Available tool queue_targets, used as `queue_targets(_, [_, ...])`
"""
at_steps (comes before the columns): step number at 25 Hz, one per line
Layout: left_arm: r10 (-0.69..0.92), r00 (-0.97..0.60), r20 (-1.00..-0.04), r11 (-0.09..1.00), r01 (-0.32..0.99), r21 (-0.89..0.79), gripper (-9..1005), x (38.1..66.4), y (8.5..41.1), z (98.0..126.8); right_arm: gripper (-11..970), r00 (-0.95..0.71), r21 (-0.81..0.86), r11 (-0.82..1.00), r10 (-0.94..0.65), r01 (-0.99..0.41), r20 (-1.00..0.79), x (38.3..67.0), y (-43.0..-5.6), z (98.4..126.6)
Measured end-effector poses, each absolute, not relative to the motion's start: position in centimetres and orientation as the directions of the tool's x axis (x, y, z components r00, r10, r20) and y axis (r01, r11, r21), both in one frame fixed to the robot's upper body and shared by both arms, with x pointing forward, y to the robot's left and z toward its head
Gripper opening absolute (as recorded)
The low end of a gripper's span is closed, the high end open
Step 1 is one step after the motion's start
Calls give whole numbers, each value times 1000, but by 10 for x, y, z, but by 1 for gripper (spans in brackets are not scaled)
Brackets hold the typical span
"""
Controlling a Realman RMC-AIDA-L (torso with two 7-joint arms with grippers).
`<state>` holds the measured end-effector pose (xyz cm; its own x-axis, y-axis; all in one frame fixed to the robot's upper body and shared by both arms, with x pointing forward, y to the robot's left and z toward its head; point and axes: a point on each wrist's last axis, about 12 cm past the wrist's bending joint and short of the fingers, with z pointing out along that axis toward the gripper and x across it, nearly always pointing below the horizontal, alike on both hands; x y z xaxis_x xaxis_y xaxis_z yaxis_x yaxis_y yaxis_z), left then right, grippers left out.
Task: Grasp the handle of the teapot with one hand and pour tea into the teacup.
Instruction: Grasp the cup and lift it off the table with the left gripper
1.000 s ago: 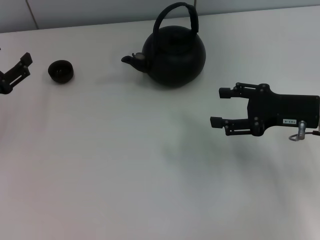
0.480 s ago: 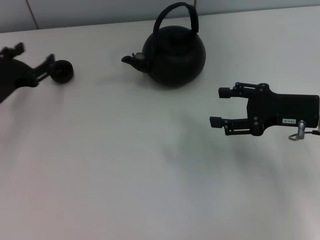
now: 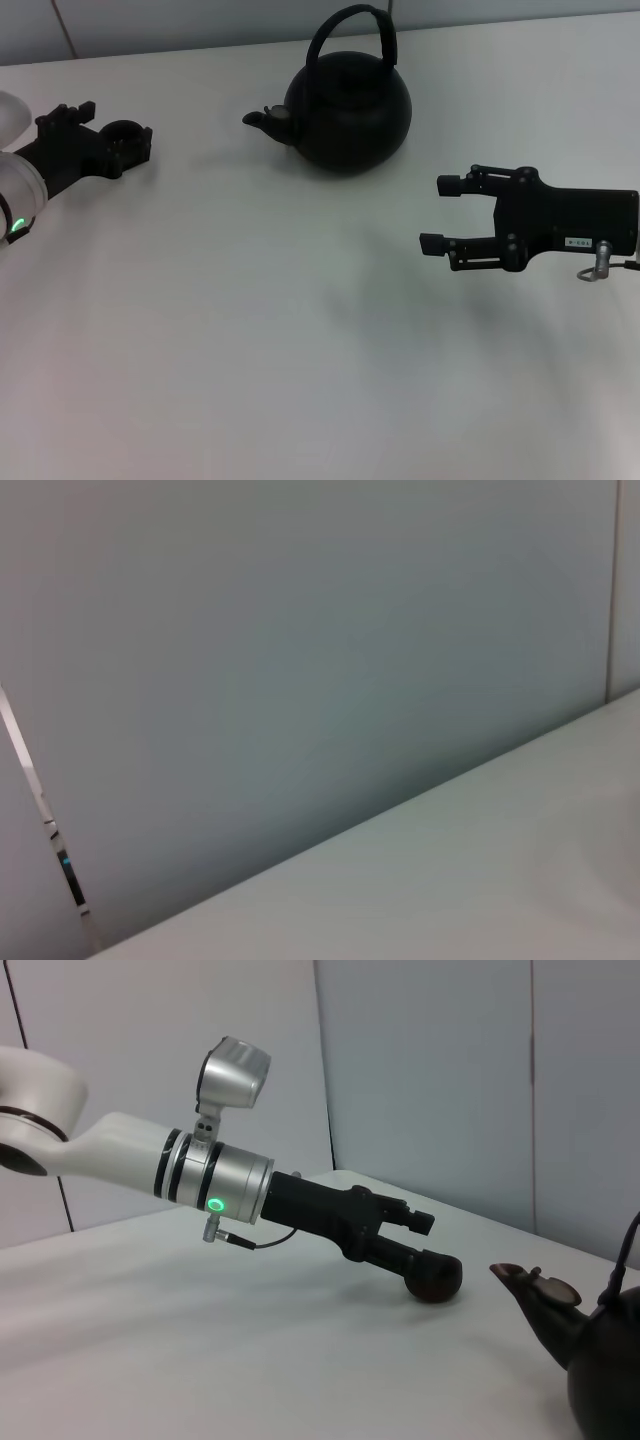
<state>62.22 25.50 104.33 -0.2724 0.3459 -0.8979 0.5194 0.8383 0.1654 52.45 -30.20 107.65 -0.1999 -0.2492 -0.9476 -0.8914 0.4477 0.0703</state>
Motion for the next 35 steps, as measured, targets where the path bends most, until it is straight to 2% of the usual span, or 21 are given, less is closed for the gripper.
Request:
queue_targets(13, [400, -340, -851, 846, 495, 199, 827, 630, 252, 1039, 823, -189, 57, 451, -255, -891, -948, 526, -302, 1077])
queue_targets(35, [416, -353, -838, 843, 494, 211, 804, 632, 252, 1039, 823, -175, 54, 433, -247, -900, -953, 533, -294, 1080])
